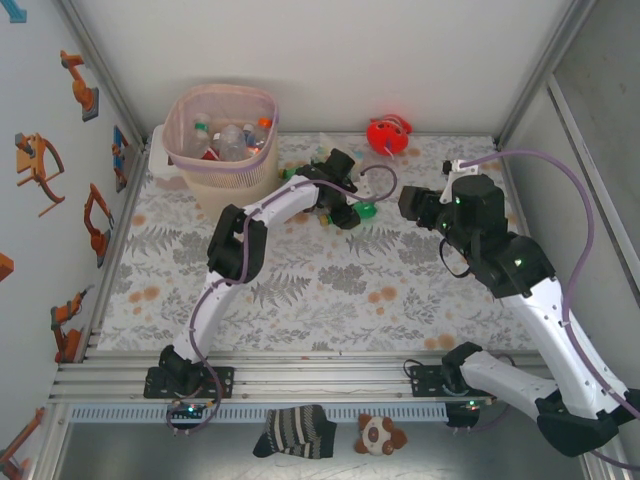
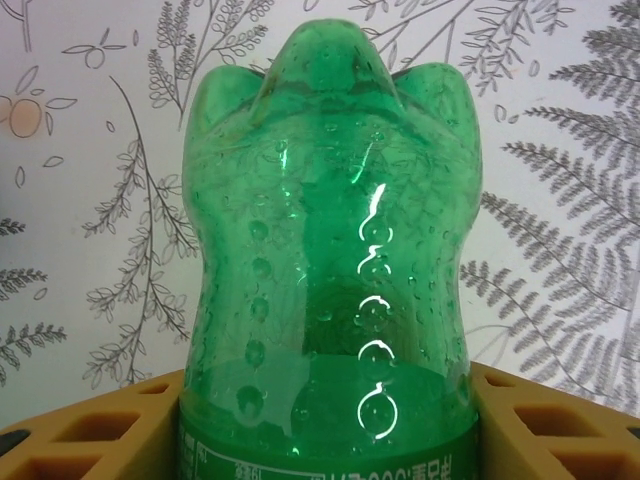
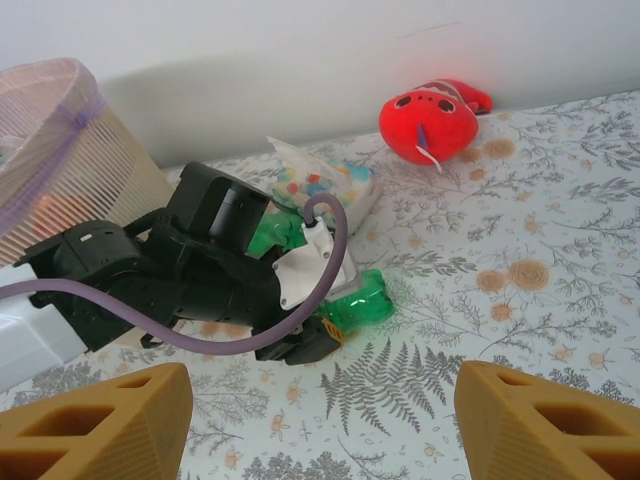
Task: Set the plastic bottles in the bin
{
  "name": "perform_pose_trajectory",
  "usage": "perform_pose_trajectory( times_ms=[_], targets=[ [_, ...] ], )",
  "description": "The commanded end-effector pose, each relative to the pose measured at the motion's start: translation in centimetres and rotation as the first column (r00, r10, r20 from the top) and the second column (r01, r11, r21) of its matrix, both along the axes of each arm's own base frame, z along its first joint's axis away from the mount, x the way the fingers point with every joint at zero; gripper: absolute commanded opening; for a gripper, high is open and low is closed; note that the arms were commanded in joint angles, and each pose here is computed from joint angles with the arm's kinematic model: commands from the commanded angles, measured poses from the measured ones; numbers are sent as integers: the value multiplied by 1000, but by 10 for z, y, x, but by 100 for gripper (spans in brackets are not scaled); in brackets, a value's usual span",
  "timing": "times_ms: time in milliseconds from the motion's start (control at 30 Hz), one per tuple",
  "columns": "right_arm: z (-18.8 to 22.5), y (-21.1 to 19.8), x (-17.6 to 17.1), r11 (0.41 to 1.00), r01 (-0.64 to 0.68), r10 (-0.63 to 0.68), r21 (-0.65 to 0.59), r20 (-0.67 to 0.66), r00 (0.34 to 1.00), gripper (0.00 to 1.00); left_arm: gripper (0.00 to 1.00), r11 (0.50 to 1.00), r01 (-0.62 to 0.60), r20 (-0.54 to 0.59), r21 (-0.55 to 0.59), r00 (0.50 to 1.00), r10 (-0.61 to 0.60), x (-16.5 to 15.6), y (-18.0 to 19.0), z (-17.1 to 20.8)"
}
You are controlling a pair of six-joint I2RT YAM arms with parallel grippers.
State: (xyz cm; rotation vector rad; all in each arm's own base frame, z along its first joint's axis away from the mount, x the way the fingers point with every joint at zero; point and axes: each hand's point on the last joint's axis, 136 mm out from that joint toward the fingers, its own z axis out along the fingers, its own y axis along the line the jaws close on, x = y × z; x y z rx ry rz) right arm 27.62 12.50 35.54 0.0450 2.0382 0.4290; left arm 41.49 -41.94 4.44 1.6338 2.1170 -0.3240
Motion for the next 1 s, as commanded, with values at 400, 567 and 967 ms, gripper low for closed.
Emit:
perform_pose_trajectory(
  times_ms=[400,567,967],
  targets=[
    [-2,2,7,1000,10,-11,18,6,1000,69,53,987,-20,140,-159,989,42,-18,11,151],
    [-3,5,10,1000,4,-4,12,4,1000,69,53,975,-31,209,-220,975,78,-20,23,203],
    [-8,14,19,1000,-17,17,11,-5,1000,69,51,923,-102,296,-371,929,221,-26,84,318]
  ],
)
